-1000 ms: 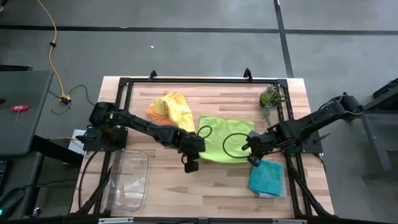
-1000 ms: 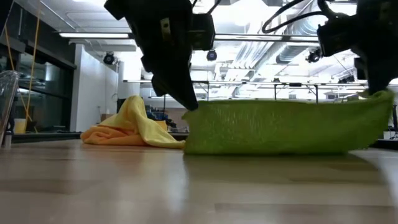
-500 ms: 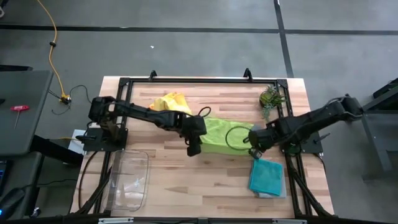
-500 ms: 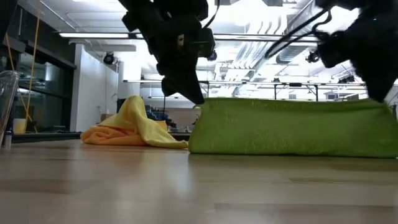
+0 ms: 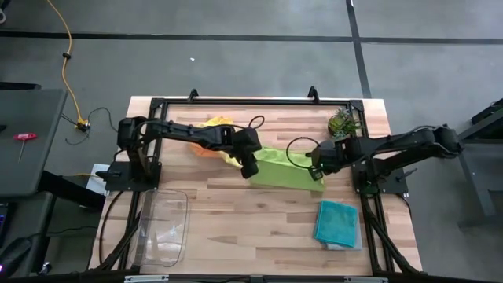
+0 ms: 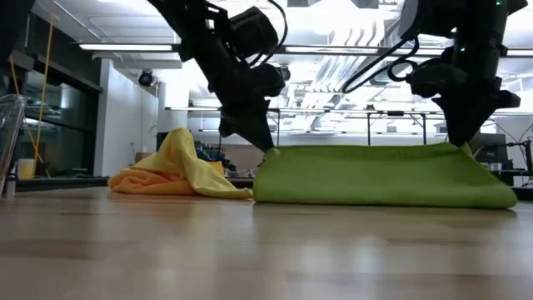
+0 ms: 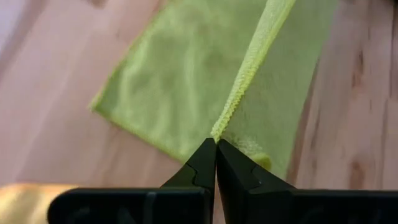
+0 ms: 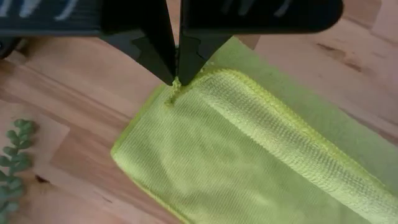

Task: Fold microfiber towels
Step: Fold the green microfiber cloth

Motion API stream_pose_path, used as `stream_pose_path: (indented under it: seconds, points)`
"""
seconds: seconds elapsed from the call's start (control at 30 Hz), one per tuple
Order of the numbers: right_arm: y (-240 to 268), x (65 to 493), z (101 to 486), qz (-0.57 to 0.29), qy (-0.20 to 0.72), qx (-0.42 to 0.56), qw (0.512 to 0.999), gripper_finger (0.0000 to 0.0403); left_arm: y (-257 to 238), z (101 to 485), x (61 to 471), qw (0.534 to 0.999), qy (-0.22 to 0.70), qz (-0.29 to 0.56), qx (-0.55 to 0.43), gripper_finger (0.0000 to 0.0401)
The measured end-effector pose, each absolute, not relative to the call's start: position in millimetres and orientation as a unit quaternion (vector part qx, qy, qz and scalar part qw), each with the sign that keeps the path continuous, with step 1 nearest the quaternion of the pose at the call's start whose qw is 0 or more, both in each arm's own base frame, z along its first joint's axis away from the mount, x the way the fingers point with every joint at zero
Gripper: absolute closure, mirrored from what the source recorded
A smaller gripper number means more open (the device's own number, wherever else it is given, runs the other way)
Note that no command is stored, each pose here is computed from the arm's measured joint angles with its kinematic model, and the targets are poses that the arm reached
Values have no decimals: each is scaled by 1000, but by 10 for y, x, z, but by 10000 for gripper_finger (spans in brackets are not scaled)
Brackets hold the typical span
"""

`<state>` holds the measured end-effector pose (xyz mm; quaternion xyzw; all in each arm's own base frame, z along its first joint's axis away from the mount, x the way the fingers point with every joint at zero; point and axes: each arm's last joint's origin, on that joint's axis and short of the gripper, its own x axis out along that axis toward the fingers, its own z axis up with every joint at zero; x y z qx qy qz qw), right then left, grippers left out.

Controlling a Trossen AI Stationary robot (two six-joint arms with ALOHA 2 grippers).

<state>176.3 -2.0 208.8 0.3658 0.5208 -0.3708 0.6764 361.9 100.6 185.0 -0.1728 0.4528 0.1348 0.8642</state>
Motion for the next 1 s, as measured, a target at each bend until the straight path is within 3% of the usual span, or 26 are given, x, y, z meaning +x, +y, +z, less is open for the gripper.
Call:
stream_pose_path:
  seconds: [0.5, 1.0]
  points:
    - [-85, 1659, 1846, -420, 513, 394, 637, 403, 1102, 1755, 3674, 867, 440, 172, -158, 401]
    - [-112, 1660, 1844, -478, 460, 407, 629, 403, 1148, 1777, 3690, 874, 428, 205, -104, 401]
